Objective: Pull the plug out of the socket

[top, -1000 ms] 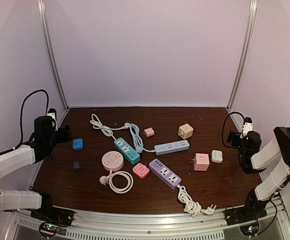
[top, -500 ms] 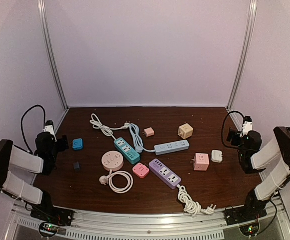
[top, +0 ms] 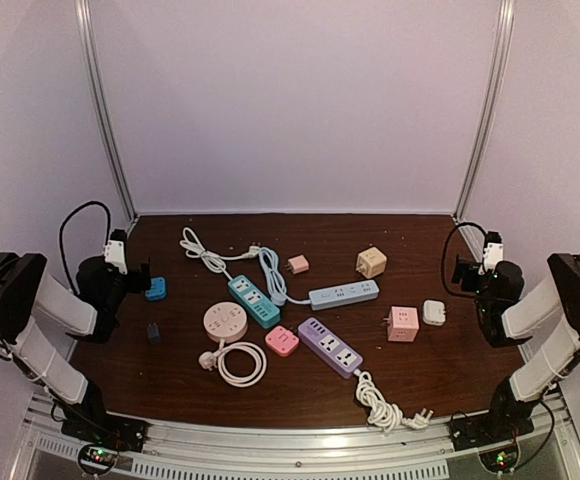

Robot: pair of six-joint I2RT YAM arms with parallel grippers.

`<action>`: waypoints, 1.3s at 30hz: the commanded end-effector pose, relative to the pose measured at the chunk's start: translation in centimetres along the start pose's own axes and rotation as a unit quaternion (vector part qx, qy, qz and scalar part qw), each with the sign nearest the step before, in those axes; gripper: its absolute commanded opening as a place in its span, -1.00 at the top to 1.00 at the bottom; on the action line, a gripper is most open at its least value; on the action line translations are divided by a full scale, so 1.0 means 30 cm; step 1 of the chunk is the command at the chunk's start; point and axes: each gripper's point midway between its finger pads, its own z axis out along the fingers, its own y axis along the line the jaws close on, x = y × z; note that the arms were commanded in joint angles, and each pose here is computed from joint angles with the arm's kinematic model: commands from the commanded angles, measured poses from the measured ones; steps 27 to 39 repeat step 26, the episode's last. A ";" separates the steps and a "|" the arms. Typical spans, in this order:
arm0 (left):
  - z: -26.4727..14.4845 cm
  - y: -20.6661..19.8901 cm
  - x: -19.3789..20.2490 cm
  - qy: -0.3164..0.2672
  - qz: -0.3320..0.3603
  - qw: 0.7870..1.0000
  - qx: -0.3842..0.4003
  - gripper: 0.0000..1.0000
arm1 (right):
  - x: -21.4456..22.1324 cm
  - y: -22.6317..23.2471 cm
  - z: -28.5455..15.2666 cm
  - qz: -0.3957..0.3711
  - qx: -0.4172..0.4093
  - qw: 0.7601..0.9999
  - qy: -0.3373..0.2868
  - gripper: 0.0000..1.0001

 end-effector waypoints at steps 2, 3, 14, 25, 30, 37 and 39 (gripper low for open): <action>0.021 -0.041 -0.024 -0.006 0.022 0.999 0.032 -0.95 | -0.019 0.020 0.012 -0.004 -0.014 1.000 -0.007 -0.99; 0.021 -0.041 -0.022 -0.006 0.021 0.999 0.031 -0.95 | -0.018 0.019 0.011 -0.004 -0.014 1.000 -0.007 -1.00; 0.022 -0.034 -0.022 -0.005 0.020 0.999 0.026 -0.95 | -0.018 0.019 0.013 -0.004 -0.014 1.000 -0.006 -1.00; 0.021 -0.034 -0.022 -0.005 0.020 0.999 0.026 -0.95 | -0.018 0.020 0.014 -0.004 -0.014 1.000 -0.006 -0.99; 0.021 -0.034 -0.022 -0.005 0.020 0.999 0.026 -0.95 | -0.018 0.020 0.014 -0.004 -0.014 1.000 -0.006 -0.99; 0.021 -0.034 -0.022 -0.005 0.020 0.999 0.026 -0.95 | -0.018 0.020 0.014 -0.004 -0.014 1.000 -0.006 -0.99; 0.021 -0.034 -0.022 -0.005 0.020 0.999 0.026 -0.95 | -0.018 0.020 0.014 -0.004 -0.014 1.000 -0.006 -0.99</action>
